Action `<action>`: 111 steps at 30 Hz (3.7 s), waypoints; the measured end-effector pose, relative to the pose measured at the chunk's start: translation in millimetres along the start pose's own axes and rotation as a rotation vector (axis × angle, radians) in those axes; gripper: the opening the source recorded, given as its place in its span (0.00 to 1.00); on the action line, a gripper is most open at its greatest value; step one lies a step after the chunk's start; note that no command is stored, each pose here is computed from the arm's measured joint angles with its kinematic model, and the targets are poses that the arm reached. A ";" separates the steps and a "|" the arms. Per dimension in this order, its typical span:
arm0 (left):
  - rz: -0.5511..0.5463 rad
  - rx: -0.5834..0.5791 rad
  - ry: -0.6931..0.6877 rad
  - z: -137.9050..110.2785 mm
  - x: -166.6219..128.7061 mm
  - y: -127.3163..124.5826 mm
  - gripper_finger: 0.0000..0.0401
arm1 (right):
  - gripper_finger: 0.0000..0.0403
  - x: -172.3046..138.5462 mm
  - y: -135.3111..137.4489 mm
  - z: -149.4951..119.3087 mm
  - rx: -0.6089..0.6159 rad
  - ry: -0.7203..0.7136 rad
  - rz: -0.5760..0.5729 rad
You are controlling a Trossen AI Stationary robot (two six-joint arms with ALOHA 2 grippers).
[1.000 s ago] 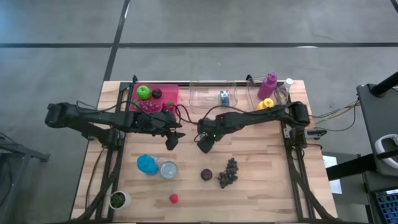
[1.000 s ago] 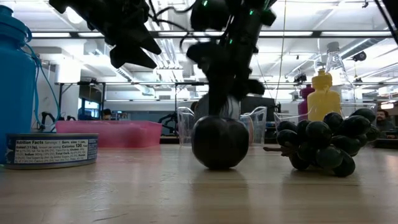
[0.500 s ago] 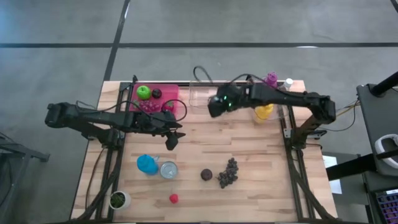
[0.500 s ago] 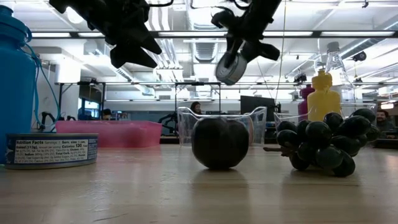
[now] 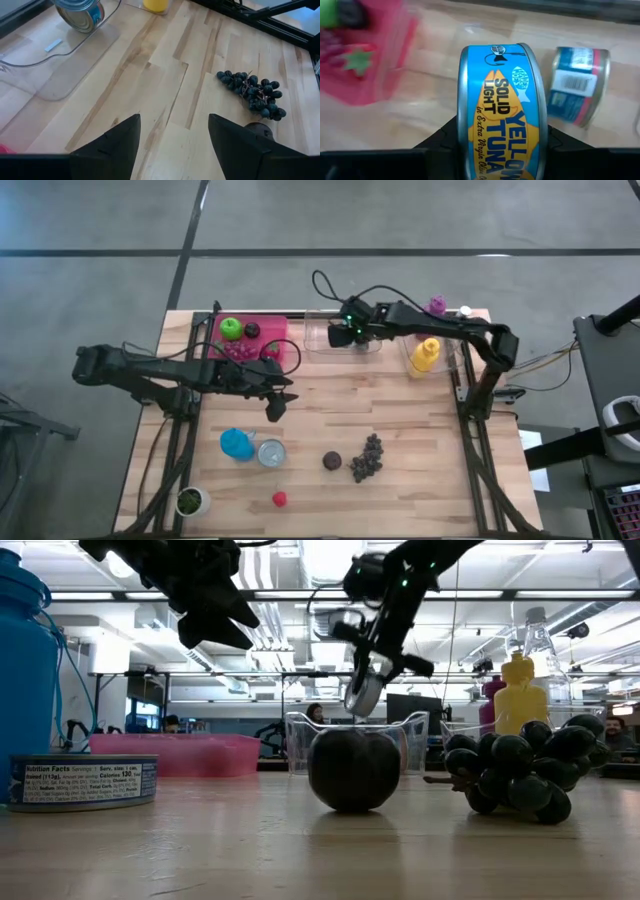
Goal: Pick & Place Food Item
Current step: Put the yellow and blue tuna can into the left transparent bin, then put the blue water bottle into the right transparent bin
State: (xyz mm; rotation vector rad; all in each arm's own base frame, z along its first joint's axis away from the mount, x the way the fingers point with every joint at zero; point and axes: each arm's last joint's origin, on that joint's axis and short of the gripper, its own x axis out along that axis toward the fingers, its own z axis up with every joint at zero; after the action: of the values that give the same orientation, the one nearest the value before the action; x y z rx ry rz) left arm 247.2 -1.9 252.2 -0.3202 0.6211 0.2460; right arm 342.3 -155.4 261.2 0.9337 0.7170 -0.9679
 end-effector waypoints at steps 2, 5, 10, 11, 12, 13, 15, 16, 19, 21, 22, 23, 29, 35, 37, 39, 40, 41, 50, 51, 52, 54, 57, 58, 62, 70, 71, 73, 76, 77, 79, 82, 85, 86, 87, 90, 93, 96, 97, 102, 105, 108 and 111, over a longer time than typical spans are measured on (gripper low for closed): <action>0.000 0.000 0.000 0.0 0.0 0.0 0.60 | 0.31 8.3 -2.9 3.5 0.014 0.023 -0.043; -0.008 0.003 0.004 -0.2 0.0 -0.2 0.60 | 0.31 16.9 -2.2 11.4 0.032 0.024 -0.065; -0.010 0.003 0.006 -0.5 0.1 -0.2 0.59 | 0.31 31.8 5.5 25.2 0.056 0.007 -0.071; -0.010 0.004 0.008 -0.7 0.1 -0.1 0.59 | 0.32 35.9 6.3 26.7 0.056 0.013 -0.082; -0.009 0.004 0.011 -0.9 0.1 0.0 0.59 | 0.33 39.6 6.3 28.0 0.057 0.022 -0.098; -0.009 0.005 0.015 -1.3 0.1 0.1 0.58 | 0.33 43.5 7.0 28.6 0.057 0.033 -0.115; -0.005 0.007 0.028 -2.5 0.1 0.5 0.57 | 0.34 50.2 9.3 31.1 0.056 0.046 -0.141; -0.003 0.007 0.034 -3.0 0.0 0.8 0.57 | 0.34 53.4 9.5 31.6 0.053 0.060 -0.161; 0.000 0.009 0.044 -4.0 0.0 1.1 0.56 | 0.32 65.2 12.5 33.7 0.038 0.088 -0.201; -0.002 0.009 0.047 -4.2 0.1 1.1 0.56 | 0.31 72.1 16.5 36.5 0.023 0.084 -0.209; -0.002 0.009 0.047 -4.2 0.1 1.1 0.56 | 0.31 74.8 18.5 38.3 0.019 0.082 -0.213; -0.002 0.009 0.047 -4.2 0.1 1.1 0.56 | 0.31 77.8 20.2 40.2 0.018 0.083 -0.216; -0.005 0.009 0.048 -4.2 0.1 1.0 0.58 | 0.33 100.4 17.9 39.4 -0.015 0.168 -0.318; -0.009 0.009 0.050 -4.3 0.1 0.9 0.59 | 0.32 109.4 20.3 41.8 -0.017 0.197 -0.326; -0.011 0.009 0.050 -4.3 0.1 0.8 0.59 | 0.33 111.1 20.3 41.4 -0.018 0.200 -0.328; -0.011 0.009 0.051 -4.4 0.1 0.9 0.59 | 0.34 111.7 20.2 40.7 -0.019 0.201 -0.329; -0.012 0.009 0.051 -4.4 0.1 0.9 0.59 | 0.34 111.9 19.9 40.2 -0.020 0.202 -0.330; -0.011 0.009 0.051 -4.4 0.1 0.9 0.58 | 0.34 112.6 19.2 39.7 -0.019 0.205 -0.333; -0.011 0.028 0.051 -4.4 0.1 0.9 0.56 | 0.36 116.2 14.9 36.0 -0.015 0.224 -0.351; -0.011 0.028 0.051 -4.4 0.1 0.9 0.55 | 0.37 116.4 14.6 35.7 -0.014 0.226 -0.350; -0.011 0.028 0.051 -4.4 0.1 0.9 0.55 | 0.38 116.7 14.4 35.4 -0.014 0.227 -0.351; -0.010 0.028 0.050 -4.4 0.1 0.9 0.55 | 0.41 117.1 13.8 34.8 -0.010 0.228 -0.354; -0.009 0.028 0.050 -4.4 0.1 0.9 0.56 | 0.44 117.6 13.4 34.3 0.005 0.227 -0.358; -0.009 0.028 0.050 -4.4 0.1 0.9 0.57 | 0.45 117.6 13.3 34.3 0.005 0.228 -0.358; -0.009 0.028 0.050 -4.4 0.1 0.9 0.58 | 0.49 117.7 13.3 34.1 0.003 0.230 -0.357; -0.009 0.024 0.050 -4.3 0.1 1.0 0.59 | 0.56 117.3 13.3 34.2 -0.003 0.233 -0.356; -0.009 0.024 0.050 -4.4 0.1 0.9 0.60 | 0.57 116.5 13.5 34.4 -0.003 0.235 -0.356; -0.009 0.024 0.050 -4.3 0.1 1.0 0.60 | 0.59 114.8 15.2 36.2 -0.001 0.230 -0.347; -0.009 0.024 0.050 -4.4 0.1 0.9 0.60 | 0.61 111.2 18.1 39.3 0.001 0.217 -0.333; -0.009 0.024 0.050 -4.4 0.1 0.9 0.60 | 0.62 110.2 18.9 40.2 0.002 0.214 -0.329; -0.010 0.014 0.050 -4.4 0.1 0.9 0.59 | 0.63 108.5 20.4 41.8 0.003 0.208 -0.322; -0.010 0.005 0.050 -4.4 0.1 0.9 0.58 | 0.64 105.1 22.2 44.1 0.005 0.202 -0.315; -0.011 0.005 0.051 -4.4 0.1 0.9 0.57 | 0.66 100.2 23.5 46.0 0.004 0.204 -0.318; -0.012 0.005 0.051 -4.4 0.1 0.9 0.57 | 0.66 98.6 23.7 46.6 0.004 0.207 -0.322; -0.011 0.005 0.051 -4.4 0.1 0.9 0.57 | 0.67 96.8 23.7 48.1 0.004 0.206 -0.325; -0.012 0.004 0.051 -4.4 0.1 0.9 0.56 | 0.68 91.1 24.9 52.7 -0.002 0.202 -0.322; -0.012 0.004 0.051 -4.4 0.1 0.8 0.56 | 0.69 83.9 27.5 57.4 -0.022 0.194 -0.312; -0.012 0.003 0.051 -4.4 0.1 0.8 0.56 | 0.69 74.2 31.7 62.9 -0.032 0.170 -0.296; -0.012 0.001 0.051 -4.4 0.1 0.8 0.57 | 0.70 70.0 33.7 64.9 -0.035 0.159 -0.285; -0.011 -0.022 0.051 -4.4 0.1 0.9 0.58 | 0.70 39.0 43.5 75.1 -0.077 0.084 -0.231; -0.011 -0.023 0.051 -4.4 0.1 0.9 0.59 | 0.69 16.1 49.3 77.3 -0.125 0.031 -0.217; -0.011 -0.030 0.051 -4.4 0.1 0.8 0.60 | 0.68 -10.2 55.2 73.7 -0.182 -0.016 -0.201; -0.011 -0.045 0.051 -4.4 0.1 0.9 0.61 | 0.67 -37.0 61.2 67.7 -0.254 -0.051 -0.170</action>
State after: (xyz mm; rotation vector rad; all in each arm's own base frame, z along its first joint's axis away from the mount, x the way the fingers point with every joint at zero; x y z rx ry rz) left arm 244.8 -2.7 248.5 -0.3740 0.6650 0.2424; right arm 389.6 -187.0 341.5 0.6319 0.8639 -1.0180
